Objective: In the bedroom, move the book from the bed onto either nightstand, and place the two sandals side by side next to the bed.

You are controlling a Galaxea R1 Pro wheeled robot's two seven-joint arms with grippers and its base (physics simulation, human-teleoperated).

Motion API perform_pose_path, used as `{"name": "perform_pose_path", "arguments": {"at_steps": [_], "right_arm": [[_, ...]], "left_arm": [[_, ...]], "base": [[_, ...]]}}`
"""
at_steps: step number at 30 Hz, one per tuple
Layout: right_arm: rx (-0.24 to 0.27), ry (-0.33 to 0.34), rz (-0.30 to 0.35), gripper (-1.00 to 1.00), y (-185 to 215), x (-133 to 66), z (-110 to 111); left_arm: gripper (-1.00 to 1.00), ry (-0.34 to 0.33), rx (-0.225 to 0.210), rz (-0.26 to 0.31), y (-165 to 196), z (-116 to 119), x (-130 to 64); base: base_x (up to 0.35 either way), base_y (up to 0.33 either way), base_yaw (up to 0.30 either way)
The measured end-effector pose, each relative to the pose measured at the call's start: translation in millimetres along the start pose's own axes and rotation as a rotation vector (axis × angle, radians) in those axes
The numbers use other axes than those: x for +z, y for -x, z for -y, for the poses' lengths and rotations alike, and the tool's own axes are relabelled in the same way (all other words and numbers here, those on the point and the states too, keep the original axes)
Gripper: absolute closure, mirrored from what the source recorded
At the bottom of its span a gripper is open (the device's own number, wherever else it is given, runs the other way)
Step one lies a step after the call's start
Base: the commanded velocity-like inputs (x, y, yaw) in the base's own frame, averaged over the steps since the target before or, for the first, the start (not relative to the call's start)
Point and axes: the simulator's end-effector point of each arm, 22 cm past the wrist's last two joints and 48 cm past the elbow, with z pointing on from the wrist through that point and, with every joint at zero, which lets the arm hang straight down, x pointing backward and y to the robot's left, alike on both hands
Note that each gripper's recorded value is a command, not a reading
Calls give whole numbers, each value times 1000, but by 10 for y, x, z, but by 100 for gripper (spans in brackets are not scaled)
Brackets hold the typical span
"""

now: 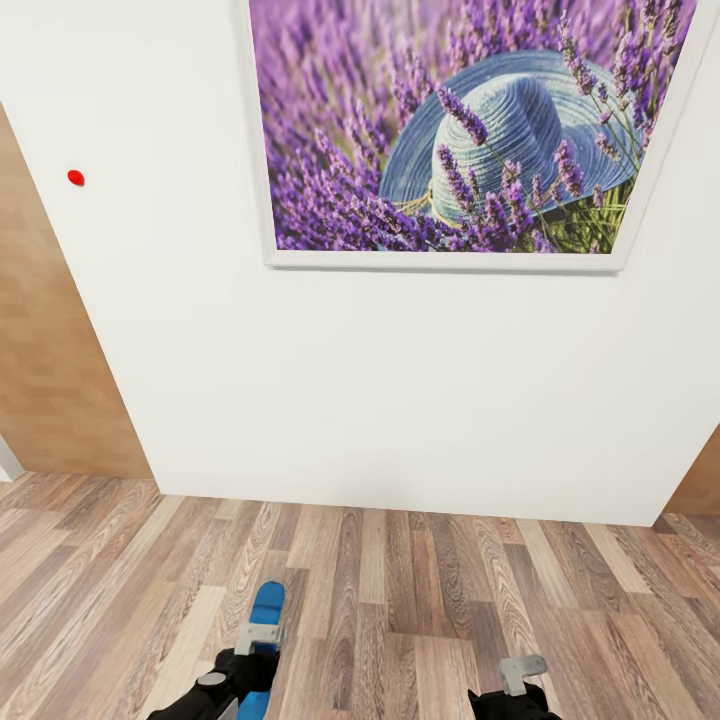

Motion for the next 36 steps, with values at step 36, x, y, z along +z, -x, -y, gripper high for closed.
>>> {"name": "perform_pose_path", "arguments": {"at_steps": [36], "right_arm": [[-1,1,-3,-100,10,-27,-4]], "left_arm": [[100,36,-86,-236,-1602,-101,-357]], "base": [[0,0,0]]}}
